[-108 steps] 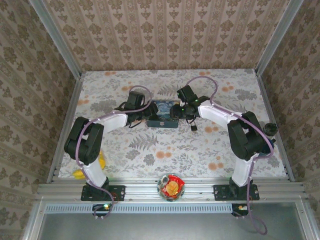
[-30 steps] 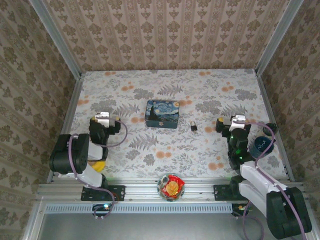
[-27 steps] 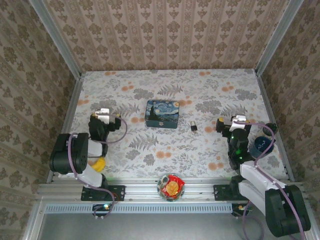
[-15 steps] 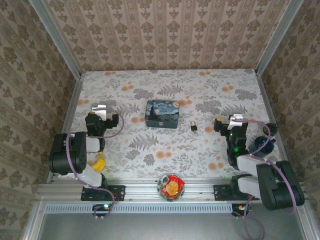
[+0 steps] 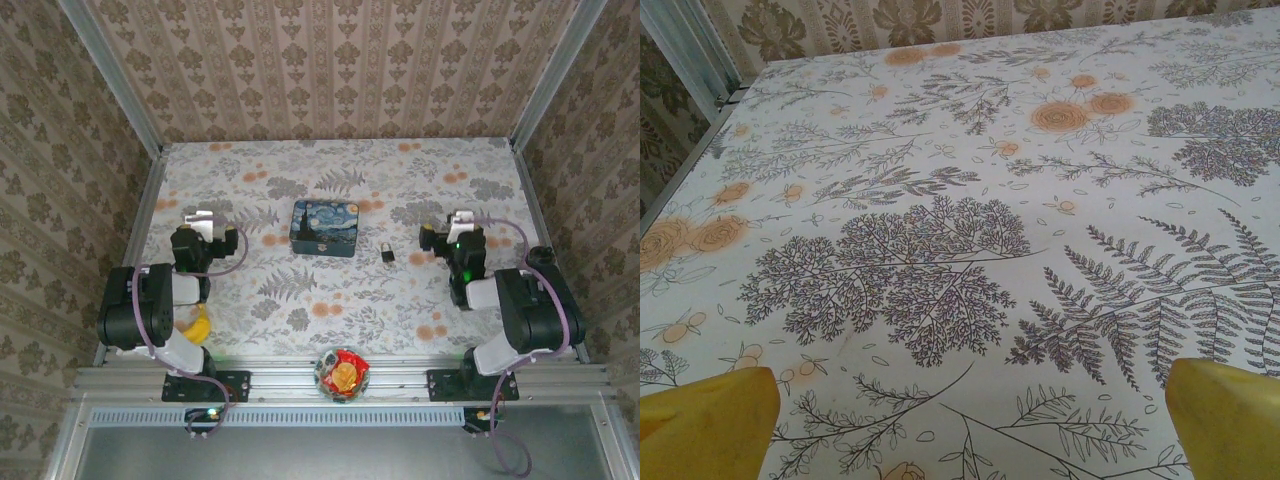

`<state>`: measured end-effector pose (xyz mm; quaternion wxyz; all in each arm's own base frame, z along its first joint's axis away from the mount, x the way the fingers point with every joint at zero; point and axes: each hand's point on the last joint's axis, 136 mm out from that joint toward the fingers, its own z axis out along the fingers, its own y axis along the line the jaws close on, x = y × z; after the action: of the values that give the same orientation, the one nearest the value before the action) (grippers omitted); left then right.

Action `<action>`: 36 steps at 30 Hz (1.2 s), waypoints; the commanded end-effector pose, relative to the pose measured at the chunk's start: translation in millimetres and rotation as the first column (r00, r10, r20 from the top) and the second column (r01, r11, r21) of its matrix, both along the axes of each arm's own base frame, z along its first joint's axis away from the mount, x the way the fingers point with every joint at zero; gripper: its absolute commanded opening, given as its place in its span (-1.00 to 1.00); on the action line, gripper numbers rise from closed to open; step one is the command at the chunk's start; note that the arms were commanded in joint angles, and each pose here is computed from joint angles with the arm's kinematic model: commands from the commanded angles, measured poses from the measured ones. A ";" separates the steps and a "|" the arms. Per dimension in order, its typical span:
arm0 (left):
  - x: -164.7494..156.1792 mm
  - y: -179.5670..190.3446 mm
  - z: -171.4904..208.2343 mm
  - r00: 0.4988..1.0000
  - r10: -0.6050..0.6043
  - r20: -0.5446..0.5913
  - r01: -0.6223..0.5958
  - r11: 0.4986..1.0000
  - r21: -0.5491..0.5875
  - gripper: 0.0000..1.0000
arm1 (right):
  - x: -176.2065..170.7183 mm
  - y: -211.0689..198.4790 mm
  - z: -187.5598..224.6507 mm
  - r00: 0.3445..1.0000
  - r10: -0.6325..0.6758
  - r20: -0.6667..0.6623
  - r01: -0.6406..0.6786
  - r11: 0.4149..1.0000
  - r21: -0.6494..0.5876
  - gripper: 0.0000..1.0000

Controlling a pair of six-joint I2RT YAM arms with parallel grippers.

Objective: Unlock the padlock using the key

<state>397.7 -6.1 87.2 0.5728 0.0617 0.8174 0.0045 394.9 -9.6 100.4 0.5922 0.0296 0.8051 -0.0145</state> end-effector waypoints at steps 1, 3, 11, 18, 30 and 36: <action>1.9 -1.8 9.4 1.000 -0.003 0.025 0.003 1.000 -0.015 1.00 | 1.8 21.4 -0.8 0.984 0.178 -0.027 -0.176 0.982 0.069 1.00; 1.9 -1.8 9.6 1.000 -0.003 0.026 0.004 1.000 -0.014 1.00 | 0.9 24.6 0.0 0.979 0.202 -0.022 -0.201 0.977 0.067 1.00; 2.2 -6.3 9.2 1.000 -0.014 0.023 0.014 1.000 0.004 1.00 | 1.9 24.8 -1.0 0.981 0.189 -0.032 -0.187 0.981 0.053 1.00; 2.3 -6.5 9.3 1.000 -0.014 0.024 0.014 1.000 0.004 1.00 | 2.0 24.8 -0.9 0.981 0.189 -0.031 -0.187 0.981 0.053 1.00; 2.2 -6.2 8.9 1.000 -0.013 0.023 0.012 1.000 0.005 1.00 | 1.8 24.8 -1.3 0.981 0.189 -0.032 -0.187 0.981 0.053 1.00; 2.4 -5.9 9.1 1.000 -0.012 0.023 0.011 1.000 0.004 1.00 | 1.8 24.8 -1.2 0.981 0.189 -0.032 -0.187 0.981 0.053 1.00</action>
<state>397.6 -11.1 87.1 0.5724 0.0667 0.8172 0.0019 398.5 9.9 99.9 0.5772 -0.0174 0.8144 0.0573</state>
